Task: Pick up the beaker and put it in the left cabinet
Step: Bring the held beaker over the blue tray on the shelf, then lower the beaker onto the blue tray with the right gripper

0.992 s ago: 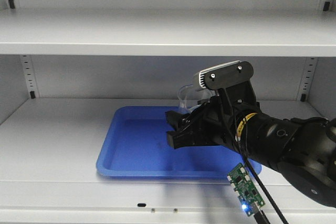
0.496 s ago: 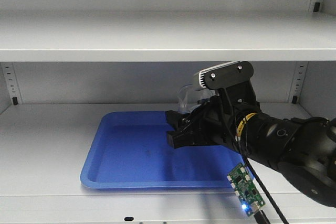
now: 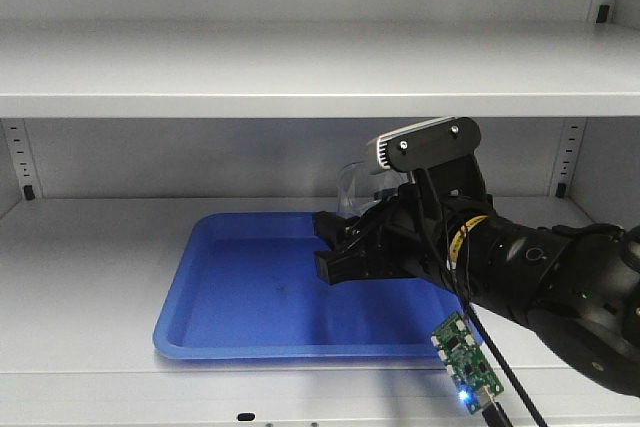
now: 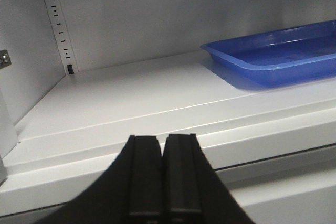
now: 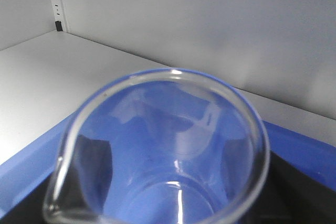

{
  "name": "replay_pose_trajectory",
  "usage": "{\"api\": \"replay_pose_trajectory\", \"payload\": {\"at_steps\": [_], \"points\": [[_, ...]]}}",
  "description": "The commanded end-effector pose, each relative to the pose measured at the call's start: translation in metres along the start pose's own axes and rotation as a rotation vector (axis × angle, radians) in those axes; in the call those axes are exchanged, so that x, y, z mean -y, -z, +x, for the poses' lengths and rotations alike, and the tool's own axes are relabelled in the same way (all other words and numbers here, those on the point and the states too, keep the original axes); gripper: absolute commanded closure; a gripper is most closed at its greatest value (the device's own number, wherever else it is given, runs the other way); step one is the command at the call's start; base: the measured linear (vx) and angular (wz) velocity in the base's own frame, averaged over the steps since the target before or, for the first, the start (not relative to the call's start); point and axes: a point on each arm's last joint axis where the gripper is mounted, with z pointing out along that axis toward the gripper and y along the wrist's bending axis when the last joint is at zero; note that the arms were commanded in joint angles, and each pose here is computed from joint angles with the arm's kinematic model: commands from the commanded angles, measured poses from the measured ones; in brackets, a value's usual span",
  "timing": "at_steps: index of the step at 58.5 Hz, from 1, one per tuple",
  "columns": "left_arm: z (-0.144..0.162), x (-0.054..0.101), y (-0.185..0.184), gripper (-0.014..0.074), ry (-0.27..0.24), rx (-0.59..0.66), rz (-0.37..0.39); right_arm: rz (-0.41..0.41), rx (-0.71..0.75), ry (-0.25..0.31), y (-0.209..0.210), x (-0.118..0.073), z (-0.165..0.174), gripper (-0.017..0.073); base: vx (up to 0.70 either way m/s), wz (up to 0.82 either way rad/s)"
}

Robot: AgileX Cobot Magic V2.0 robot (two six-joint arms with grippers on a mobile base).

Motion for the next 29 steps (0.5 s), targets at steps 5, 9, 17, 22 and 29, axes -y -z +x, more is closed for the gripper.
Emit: {"api": "replay_pose_trajectory", "payload": {"at_steps": [5,9,17,22,29], "points": [[-0.003,0.0,0.001,0.0592,0.006,0.077,-0.007,-0.022,0.127,0.002,0.009,0.0,-0.024,0.0568,0.0,0.0],[-0.003,0.0,0.001,0.0592,0.006,0.077,-0.007,-0.028,0.114,0.003,0.001,0.0,-0.018,0.0568,0.0,0.0],[-0.003,0.0,0.001,0.0592,0.006,0.077,-0.007,-0.08,0.137,0.019,-0.024,-0.007,-0.004,0.0568,0.0,0.0],[-0.003,0.0,0.001,0.0592,0.006,0.077,-0.007,-0.118,0.177,0.066,-0.038,-0.012,0.004,0.0568,0.0,0.0],[-0.003,0.0,0.001,0.0592,0.006,0.077,-0.007,-0.147,0.183,0.123,-0.058,-0.017,0.021,0.0568,0.0,0.0]]}}
